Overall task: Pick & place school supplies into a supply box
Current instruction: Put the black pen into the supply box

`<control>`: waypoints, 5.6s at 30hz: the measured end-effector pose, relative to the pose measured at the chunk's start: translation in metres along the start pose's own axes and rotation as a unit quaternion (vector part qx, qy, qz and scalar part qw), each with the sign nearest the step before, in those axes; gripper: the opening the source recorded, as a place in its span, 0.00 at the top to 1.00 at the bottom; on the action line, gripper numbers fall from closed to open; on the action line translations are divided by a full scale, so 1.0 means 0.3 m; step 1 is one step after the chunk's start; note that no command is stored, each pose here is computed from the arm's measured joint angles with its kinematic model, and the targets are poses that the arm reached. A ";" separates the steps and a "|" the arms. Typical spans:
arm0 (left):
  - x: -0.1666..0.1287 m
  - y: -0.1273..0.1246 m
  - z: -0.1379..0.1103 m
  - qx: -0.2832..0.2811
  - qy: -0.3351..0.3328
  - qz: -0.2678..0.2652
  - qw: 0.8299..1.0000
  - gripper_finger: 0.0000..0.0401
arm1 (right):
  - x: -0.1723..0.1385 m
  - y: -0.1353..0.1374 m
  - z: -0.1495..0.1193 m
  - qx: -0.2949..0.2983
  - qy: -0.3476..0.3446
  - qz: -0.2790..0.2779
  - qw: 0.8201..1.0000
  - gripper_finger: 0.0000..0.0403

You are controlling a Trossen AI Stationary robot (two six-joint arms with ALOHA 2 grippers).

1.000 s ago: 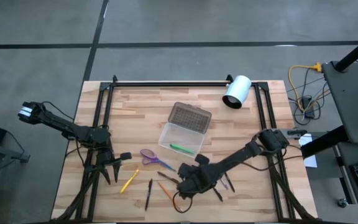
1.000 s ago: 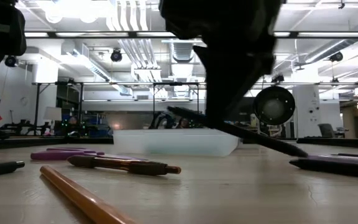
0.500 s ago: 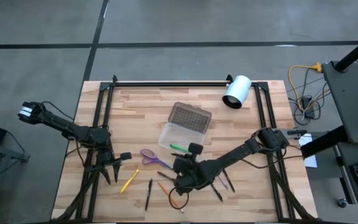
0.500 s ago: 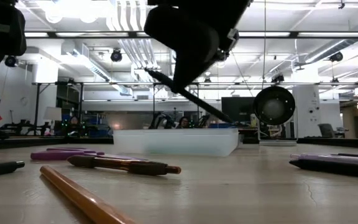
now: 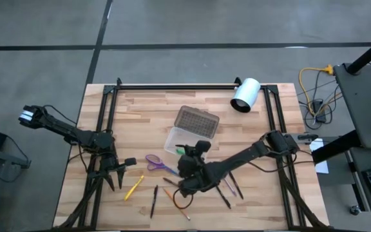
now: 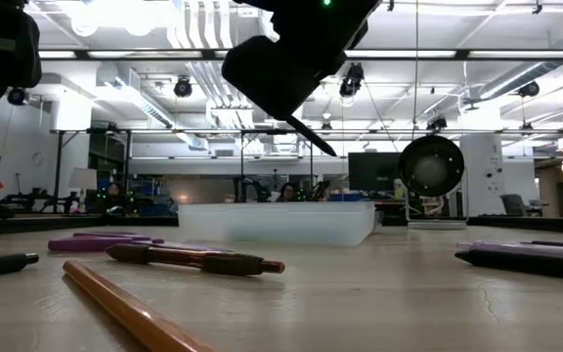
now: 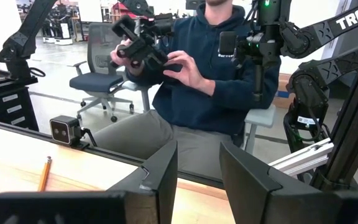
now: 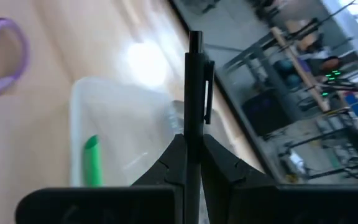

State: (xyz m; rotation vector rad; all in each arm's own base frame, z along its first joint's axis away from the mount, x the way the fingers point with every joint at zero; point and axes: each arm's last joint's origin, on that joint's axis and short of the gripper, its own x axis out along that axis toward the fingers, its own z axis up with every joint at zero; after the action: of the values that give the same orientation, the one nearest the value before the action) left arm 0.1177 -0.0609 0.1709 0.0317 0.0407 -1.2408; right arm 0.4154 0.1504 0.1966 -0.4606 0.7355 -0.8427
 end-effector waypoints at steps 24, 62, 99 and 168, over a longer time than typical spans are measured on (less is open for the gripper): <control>0.000 0.000 0.000 0.000 0.000 0.000 1.000 0.74 | 0.064 -0.028 0.008 0.015 0.017 -0.015 1.000 0.75; 0.000 0.000 0.000 0.000 0.000 0.000 1.000 0.74 | -0.058 0.011 -0.040 0.178 0.429 0.316 0.827 0.82; 0.000 0.000 0.000 0.000 0.000 0.000 1.000 0.74 | -0.214 0.049 -0.138 0.211 0.484 0.235 0.816 0.82; 0.000 0.000 0.000 0.000 0.000 0.000 1.000 0.74 | -0.194 0.034 -0.306 0.256 0.494 0.272 0.785 0.83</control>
State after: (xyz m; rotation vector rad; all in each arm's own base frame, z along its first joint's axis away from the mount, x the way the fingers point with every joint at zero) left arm 0.1177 -0.0609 0.1709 0.0320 0.0403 -1.2406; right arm 0.3264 0.1953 0.1520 0.7548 1.4509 -0.6446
